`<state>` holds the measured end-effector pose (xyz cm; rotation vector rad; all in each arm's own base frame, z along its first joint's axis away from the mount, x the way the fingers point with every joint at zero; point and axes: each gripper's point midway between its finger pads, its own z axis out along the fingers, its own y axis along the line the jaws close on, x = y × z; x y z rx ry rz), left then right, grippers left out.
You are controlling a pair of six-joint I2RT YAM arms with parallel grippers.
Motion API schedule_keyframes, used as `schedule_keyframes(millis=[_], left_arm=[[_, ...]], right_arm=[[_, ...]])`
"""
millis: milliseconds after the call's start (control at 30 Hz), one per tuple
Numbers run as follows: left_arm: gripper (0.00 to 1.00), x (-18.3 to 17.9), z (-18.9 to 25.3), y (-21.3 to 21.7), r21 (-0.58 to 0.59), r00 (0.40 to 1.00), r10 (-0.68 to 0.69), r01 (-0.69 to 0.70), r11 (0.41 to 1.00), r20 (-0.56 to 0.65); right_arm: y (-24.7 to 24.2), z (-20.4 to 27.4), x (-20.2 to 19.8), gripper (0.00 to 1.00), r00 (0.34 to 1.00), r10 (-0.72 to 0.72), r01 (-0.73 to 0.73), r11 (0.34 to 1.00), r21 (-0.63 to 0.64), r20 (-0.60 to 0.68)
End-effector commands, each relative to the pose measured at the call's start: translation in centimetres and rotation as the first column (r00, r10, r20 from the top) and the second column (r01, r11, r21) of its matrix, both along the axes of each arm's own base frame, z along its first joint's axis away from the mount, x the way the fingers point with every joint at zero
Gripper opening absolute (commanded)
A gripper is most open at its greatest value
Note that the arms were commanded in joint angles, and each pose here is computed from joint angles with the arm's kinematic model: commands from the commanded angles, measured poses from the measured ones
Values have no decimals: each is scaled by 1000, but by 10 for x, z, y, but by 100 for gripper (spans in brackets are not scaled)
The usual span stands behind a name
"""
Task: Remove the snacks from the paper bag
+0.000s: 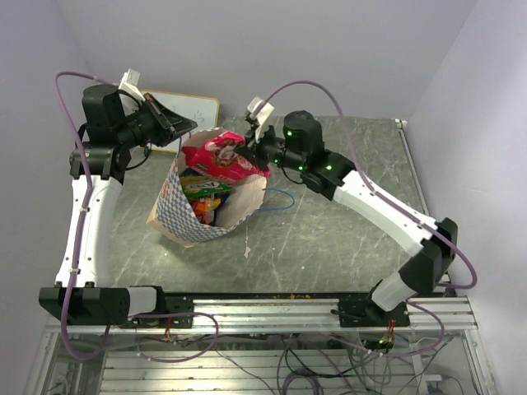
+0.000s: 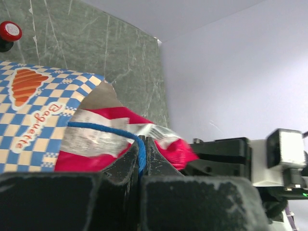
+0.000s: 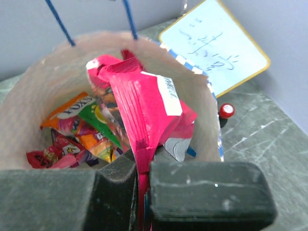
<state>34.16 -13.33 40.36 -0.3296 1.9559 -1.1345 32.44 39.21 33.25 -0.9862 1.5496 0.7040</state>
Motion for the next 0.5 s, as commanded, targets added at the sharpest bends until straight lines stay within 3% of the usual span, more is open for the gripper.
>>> schedule_keyframes(millis=[0,167,333,467], left_arm=[[7,-6,26,-1,4,996,-25,24,1000,89],[7,-3,27,2,36,996,-15,12,999,93],[7,2,18,2,27,997,-9,7,1000,70],[7,2,15,1,19,998,-17,16,1000,65]], right_arm=[[-33,70,-2,0,987,-156,146,975,169,49],[-81,117,-12,0,947,-316,287,916,278,62],[-129,146,-9,0,863,-498,452,834,316,80],[-174,154,8,0,711,-695,648,706,285,106]])
